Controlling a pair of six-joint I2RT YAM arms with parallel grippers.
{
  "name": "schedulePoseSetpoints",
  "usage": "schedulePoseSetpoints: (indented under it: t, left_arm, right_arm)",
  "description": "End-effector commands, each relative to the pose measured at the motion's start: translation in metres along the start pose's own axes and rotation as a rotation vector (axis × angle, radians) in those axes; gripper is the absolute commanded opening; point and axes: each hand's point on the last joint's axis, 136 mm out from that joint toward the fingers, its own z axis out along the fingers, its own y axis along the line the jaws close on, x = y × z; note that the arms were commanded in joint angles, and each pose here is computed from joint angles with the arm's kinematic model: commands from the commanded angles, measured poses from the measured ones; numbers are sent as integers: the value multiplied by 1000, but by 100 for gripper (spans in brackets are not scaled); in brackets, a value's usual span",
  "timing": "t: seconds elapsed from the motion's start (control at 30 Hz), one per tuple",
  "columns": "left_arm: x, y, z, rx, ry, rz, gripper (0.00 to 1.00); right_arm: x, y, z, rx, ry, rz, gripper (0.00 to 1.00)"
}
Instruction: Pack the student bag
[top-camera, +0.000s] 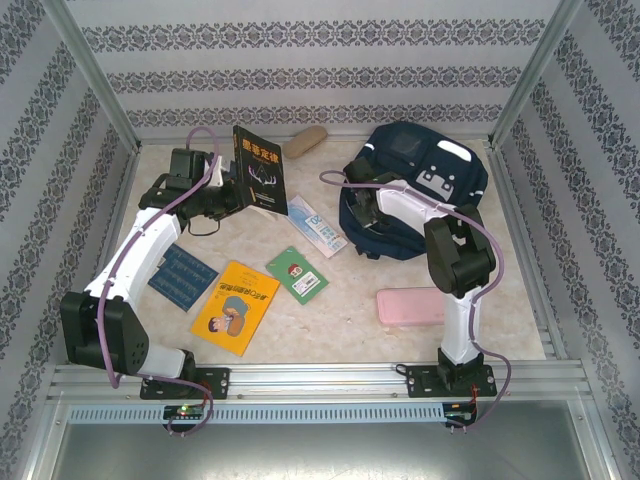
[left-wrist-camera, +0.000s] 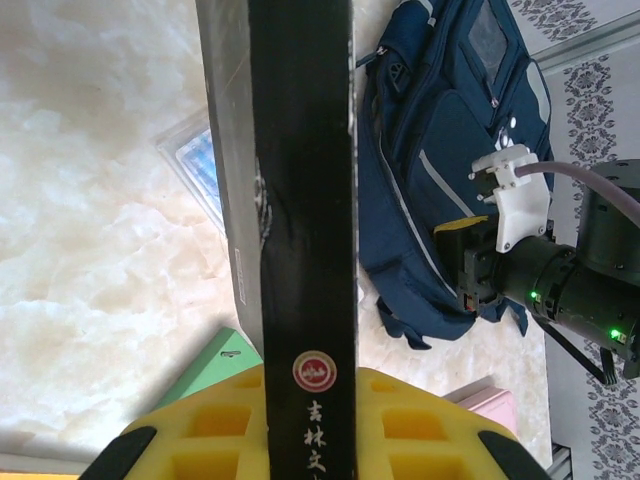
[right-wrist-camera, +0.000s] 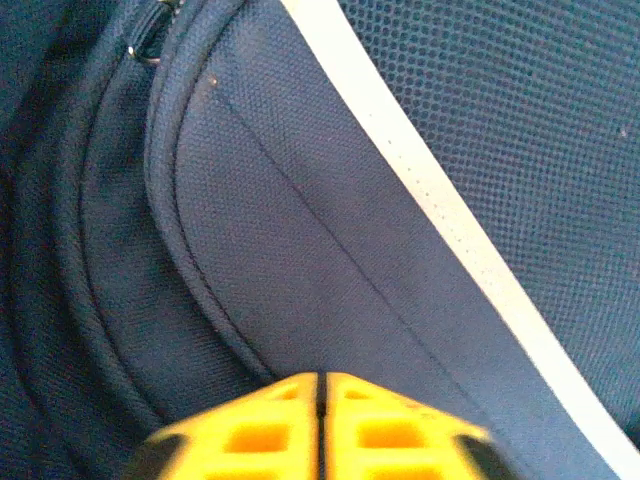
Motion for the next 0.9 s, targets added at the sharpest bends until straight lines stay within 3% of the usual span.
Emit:
schedulePoseSetpoints:
  t: [0.0, 0.5, 0.57, 0.63, 0.87]
  left_arm:
    - [-9, -23, -10, 87, -61, 54, 0]
    - [-3, -41, 32, 182, -75, 12, 0]
    - [0, -45, 36, 189, -67, 23, 0]
    - [4, -46, 39, 193, -65, 28, 0]
    - [9, -47, 42, 208, -54, 28, 0]
  right_arm:
    - [5, -3, -10, 9, 12, 14, 0]
    - [-79, -4, -157, -305, -272, 191, 0]
    - [-75, -8, -155, -270, -242, 147, 0]
    - [-64, -21, -139, -170, -182, 117, 15]
    - [-22, -46, -84, -57, -45, 173, 21]
